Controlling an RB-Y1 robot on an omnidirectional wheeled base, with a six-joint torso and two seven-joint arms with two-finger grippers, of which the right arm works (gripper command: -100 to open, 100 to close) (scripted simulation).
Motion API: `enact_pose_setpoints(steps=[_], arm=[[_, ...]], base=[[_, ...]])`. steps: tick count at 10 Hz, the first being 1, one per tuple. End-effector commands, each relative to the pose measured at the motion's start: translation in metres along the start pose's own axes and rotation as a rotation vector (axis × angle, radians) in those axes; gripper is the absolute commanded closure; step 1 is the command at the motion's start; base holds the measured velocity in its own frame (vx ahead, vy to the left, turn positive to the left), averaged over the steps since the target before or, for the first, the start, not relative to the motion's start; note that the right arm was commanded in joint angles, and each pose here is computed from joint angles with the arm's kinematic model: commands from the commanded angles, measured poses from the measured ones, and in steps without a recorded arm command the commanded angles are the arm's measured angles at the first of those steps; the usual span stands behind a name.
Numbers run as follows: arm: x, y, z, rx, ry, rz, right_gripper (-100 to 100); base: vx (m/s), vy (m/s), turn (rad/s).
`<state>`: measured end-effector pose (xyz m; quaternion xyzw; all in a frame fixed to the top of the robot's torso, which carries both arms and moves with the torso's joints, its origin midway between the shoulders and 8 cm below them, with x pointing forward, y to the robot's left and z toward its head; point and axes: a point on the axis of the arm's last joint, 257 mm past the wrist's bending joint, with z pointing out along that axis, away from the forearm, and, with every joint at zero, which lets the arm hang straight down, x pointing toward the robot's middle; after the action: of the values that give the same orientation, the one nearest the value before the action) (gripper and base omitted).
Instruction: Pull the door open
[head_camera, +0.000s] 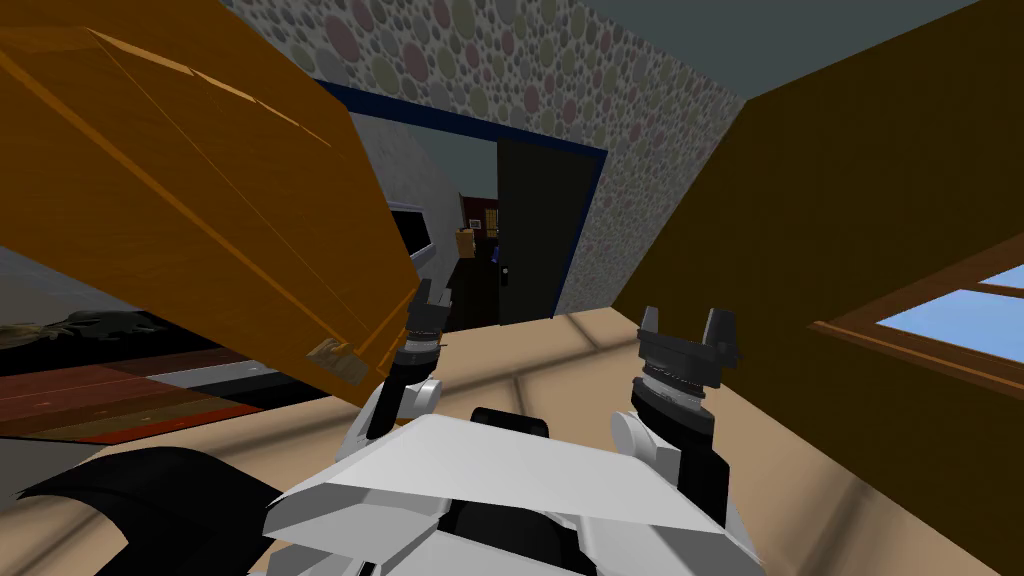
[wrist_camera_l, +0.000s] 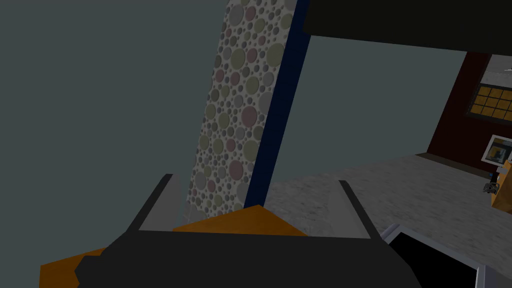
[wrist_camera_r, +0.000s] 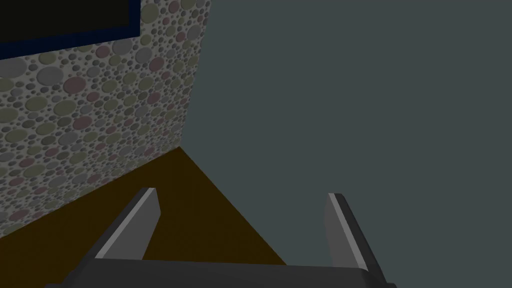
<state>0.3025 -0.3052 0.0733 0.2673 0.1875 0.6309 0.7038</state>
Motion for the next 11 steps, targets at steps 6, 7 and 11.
enact_pose_setpoints(steps=[6,7,11], arm=[[0.004,-0.052,-0.0044,0.073,0.018,0.009,-100],[0.004,-0.060,-0.0052,0.085,0.020,0.010,-100],[0.007,-0.099,-0.0091,0.141,0.031,0.014,-100]], base=[[0.066,0.017,0.037],[0.076,0.019,0.029],[0.080,0.021,0.047]])
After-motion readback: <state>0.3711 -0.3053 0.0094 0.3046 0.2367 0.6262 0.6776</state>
